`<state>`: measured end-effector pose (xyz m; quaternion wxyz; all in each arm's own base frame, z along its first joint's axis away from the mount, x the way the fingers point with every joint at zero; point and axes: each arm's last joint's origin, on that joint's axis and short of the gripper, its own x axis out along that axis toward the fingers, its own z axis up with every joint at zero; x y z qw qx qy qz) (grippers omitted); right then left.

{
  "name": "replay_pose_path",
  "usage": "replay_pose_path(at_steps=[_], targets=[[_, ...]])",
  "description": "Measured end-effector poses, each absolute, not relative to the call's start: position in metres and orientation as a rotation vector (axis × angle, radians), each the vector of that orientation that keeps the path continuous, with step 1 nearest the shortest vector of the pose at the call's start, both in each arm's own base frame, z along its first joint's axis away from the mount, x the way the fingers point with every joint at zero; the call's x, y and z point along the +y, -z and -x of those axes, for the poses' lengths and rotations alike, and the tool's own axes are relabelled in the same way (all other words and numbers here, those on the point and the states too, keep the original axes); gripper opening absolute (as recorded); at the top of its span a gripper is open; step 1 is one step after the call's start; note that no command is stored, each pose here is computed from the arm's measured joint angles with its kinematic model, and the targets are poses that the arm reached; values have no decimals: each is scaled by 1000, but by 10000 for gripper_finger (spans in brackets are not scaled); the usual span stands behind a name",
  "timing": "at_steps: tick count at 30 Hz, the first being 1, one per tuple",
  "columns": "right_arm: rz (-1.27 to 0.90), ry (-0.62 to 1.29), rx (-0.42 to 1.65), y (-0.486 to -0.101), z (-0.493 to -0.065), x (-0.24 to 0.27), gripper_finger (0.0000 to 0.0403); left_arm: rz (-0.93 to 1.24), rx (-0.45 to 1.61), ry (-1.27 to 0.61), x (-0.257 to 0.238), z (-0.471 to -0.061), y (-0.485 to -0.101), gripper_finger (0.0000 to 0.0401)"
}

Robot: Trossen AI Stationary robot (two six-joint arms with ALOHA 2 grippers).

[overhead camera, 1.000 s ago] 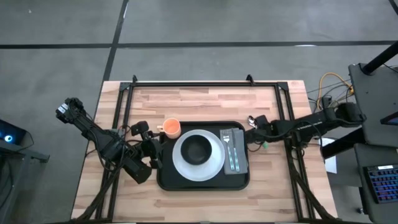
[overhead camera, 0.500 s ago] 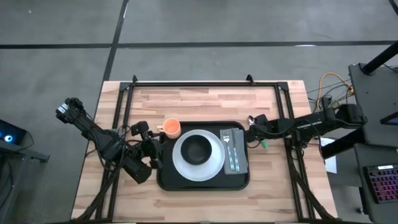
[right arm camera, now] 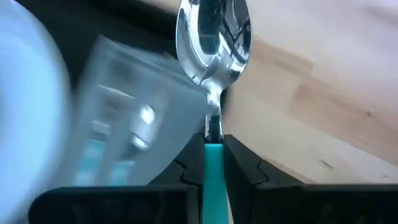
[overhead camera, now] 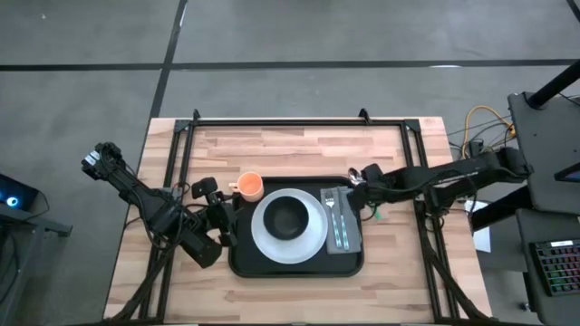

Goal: Set up tray
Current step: Put the blue spoon on the gray napkin to the right of the blue knife

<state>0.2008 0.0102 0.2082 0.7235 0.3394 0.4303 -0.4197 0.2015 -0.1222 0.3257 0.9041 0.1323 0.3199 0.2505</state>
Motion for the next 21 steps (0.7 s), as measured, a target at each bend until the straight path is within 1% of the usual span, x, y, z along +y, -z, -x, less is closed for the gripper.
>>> replay_pose_path(at_steps=[4,6,8,11,17,21], targets=[[-766,918,797,-250,-214,34,25,-256,651,-529,-122,-201,-326,159],[-782,927,770,-259,-219,45,25,-241,639,-542,-122,-202,-326,159],[-811,942,756,-259,-226,55,25,-239,638,-543,-122,-202,-326,159],[-806,986,761,-248,-242,66,25,-240,637,-543,-122,-202,-326,159],[-754,1097,832,-209,-278,82,25,-242,637,-543,-122,-202,-326,159],[-739,1170,854,-186,-294,87,25,-258,643,-537,-122,-202,-326,159]])
